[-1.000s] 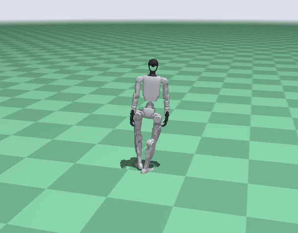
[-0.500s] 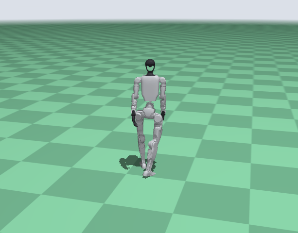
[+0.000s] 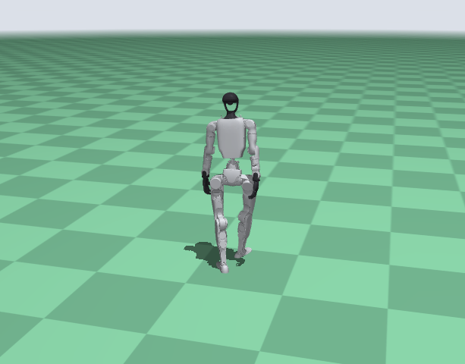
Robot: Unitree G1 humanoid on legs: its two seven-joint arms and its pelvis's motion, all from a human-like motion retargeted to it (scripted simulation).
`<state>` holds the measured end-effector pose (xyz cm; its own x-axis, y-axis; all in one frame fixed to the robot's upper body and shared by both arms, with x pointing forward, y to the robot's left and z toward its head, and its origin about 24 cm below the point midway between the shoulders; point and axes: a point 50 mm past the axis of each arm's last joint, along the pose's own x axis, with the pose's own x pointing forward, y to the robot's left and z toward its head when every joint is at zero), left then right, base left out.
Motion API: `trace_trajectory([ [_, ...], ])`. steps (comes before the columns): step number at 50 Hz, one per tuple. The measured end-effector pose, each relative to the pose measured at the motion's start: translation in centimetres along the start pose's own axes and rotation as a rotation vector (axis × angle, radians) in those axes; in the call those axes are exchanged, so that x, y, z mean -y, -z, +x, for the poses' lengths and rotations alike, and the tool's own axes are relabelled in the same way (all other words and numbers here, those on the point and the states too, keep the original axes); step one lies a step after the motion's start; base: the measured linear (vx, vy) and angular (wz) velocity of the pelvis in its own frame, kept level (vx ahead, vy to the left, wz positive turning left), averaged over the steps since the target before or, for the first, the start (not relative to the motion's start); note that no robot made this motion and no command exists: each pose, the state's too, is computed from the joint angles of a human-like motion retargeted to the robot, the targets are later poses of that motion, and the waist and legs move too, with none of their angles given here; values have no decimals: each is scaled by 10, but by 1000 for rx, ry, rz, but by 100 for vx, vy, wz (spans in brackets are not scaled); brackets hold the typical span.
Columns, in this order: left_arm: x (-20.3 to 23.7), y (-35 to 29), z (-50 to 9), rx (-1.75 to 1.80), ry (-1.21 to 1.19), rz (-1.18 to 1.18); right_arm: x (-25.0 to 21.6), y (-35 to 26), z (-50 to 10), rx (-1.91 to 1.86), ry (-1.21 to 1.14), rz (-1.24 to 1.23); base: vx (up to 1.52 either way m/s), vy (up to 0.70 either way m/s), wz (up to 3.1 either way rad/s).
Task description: Walk run
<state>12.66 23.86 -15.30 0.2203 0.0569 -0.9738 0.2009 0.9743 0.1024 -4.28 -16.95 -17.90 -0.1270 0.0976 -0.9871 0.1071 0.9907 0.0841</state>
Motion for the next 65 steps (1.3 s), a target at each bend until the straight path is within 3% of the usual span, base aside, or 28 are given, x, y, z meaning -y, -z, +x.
trace_trajectory([
  [8,24,2,4,25,62,53,6,16,-2,-87,-14,-47,52,-22,23],
  [16,30,70,2,-137,-51,266,-3,-14,-1,-12,-22,-39,56,-20,9],
  [30,81,162,-19,-402,95,-193,-28,-143,-27,298,-60,-344,46,-13,-10],
  [36,74,170,-24,-427,233,152,-26,-167,-36,442,17,-354,53,-4,-23],
  [45,77,164,-20,-413,183,121,-16,-100,-13,213,-62,-254,74,2,-25],
  [53,53,147,-14,-344,88,29,6,-44,-4,142,151,-355,64,-5,-29],
  [65,-2,49,-1,-90,-54,28,-6,18,0,-111,-33,-111,48,-12,31],
])
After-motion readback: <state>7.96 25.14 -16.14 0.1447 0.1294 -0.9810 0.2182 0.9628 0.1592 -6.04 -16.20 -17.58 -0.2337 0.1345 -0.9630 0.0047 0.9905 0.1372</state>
